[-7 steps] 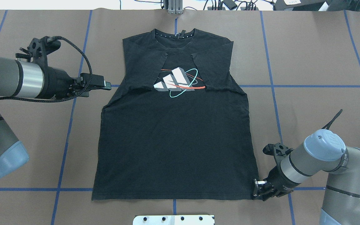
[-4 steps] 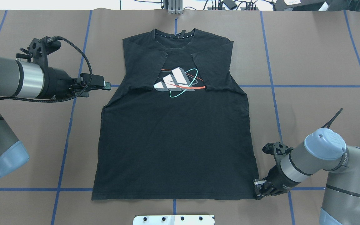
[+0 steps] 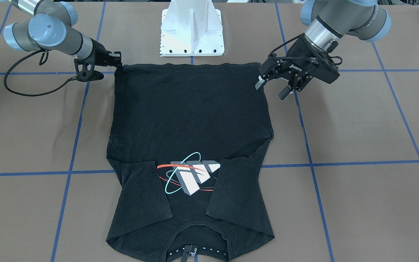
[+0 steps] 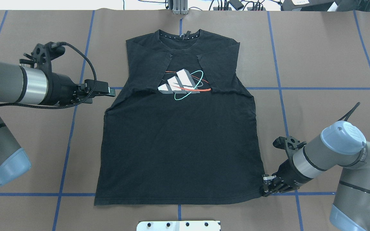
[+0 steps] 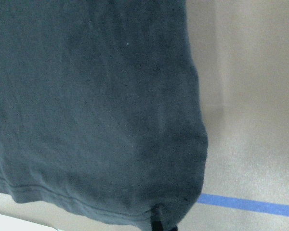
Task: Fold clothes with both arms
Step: 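Lower the left gripper to the other hem corner while the right gripper grasps its corner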
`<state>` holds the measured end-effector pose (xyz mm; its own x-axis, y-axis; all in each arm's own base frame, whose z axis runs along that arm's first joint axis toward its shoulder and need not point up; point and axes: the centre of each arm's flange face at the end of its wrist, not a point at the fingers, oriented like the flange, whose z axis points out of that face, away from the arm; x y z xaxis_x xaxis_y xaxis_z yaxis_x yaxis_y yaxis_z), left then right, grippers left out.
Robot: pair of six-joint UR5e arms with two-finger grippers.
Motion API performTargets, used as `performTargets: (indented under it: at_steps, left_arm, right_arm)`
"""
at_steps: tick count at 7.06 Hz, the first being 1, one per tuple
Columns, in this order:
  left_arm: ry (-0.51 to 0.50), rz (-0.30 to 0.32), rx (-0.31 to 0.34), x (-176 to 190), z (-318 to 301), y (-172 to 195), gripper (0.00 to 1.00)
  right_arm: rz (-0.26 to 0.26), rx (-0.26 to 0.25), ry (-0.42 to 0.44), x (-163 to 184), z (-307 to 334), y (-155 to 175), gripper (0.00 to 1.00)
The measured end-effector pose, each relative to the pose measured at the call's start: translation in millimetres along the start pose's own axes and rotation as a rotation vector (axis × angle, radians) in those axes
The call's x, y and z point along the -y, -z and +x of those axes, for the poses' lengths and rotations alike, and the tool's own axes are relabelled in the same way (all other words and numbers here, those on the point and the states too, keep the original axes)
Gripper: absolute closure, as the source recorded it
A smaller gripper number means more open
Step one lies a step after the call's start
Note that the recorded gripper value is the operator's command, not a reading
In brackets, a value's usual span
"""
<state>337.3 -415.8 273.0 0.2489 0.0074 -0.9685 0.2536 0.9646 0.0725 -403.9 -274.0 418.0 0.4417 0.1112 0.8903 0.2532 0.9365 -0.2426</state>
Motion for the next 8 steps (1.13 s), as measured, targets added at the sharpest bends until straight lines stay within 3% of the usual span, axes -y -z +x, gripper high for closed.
performTargets:
  at_steps: [5,8]
  left_arm:
    - [-0.009,-0.23,0.141,-133.6,-58.0,-60.2,0.02]
    - [0.029,-0.298,0.196,-189.6,-72.2,-77.1,0.11]
  right_arm:
    - [-0.03,0.072,0.018,0.7,-16.8,40.5,1.0]
    - [-0.038,0.086,0.02,1.8,-19.3,49.8,1.0]
